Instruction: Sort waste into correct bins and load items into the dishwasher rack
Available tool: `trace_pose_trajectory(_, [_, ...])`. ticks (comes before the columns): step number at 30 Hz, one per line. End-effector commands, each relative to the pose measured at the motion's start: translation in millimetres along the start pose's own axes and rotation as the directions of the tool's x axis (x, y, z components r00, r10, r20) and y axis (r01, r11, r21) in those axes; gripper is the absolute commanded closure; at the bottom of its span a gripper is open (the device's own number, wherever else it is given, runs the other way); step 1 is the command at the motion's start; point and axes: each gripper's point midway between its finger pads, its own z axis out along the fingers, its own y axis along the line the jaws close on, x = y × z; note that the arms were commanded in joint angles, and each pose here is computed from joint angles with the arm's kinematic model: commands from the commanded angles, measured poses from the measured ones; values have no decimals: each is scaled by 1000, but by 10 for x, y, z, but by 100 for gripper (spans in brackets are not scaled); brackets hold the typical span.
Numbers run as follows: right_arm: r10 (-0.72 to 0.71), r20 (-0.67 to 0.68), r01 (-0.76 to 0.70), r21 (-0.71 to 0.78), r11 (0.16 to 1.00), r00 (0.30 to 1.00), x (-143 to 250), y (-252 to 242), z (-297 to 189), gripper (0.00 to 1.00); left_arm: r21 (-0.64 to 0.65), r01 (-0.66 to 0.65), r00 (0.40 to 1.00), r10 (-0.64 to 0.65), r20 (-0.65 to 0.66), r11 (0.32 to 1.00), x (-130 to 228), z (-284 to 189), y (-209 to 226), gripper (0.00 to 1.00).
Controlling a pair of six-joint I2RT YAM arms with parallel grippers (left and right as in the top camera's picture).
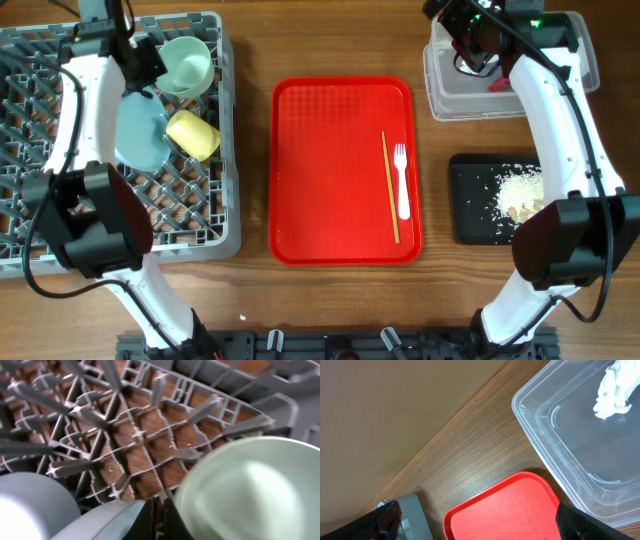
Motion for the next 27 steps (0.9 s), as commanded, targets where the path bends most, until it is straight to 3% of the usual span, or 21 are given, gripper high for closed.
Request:
trace_pose_trajectory(1, [-17, 8, 17, 25, 1000, 1000, -1, -49, 54, 0, -20, 134, 988, -135, -74, 991, 133, 243, 202, 96])
trace_pose_trajectory(8, [-18, 8, 18, 25, 1000, 1000, -1, -49, 54, 0, 35, 122, 991, -119, -68, 992, 100, 161, 84, 96])
trace_pose_trajectory(14, [-18, 8, 18, 25, 1000, 1000, -1, -49, 54, 0, 181, 96, 970, -133, 203, 979, -487, -859, -113, 96])
trace_pose_trajectory(21, [-18, 8, 18, 25, 1000, 1000, -1, -49, 54, 0, 185, 166, 963, -199, 179, 969, -413, -1032, -55, 96])
trace_pose_trajectory(24, [-18, 8, 18, 25, 1000, 1000, -1, -49, 54, 0, 280, 201, 940, -265, 213, 939, -516, -1322, -144, 96])
trace_pose_trajectory(26, [-18, 8, 18, 25, 1000, 1000, -1, -49, 54, 0, 378, 122, 957, -209, 200, 918, -495, -1420, -375, 84])
trace_pose_trajectory(27, [-17, 8, 17, 25, 1000, 1000, -1, -49, 54, 0, 400, 70, 968, -159, 194, 914, -451, -1417, -470, 72])
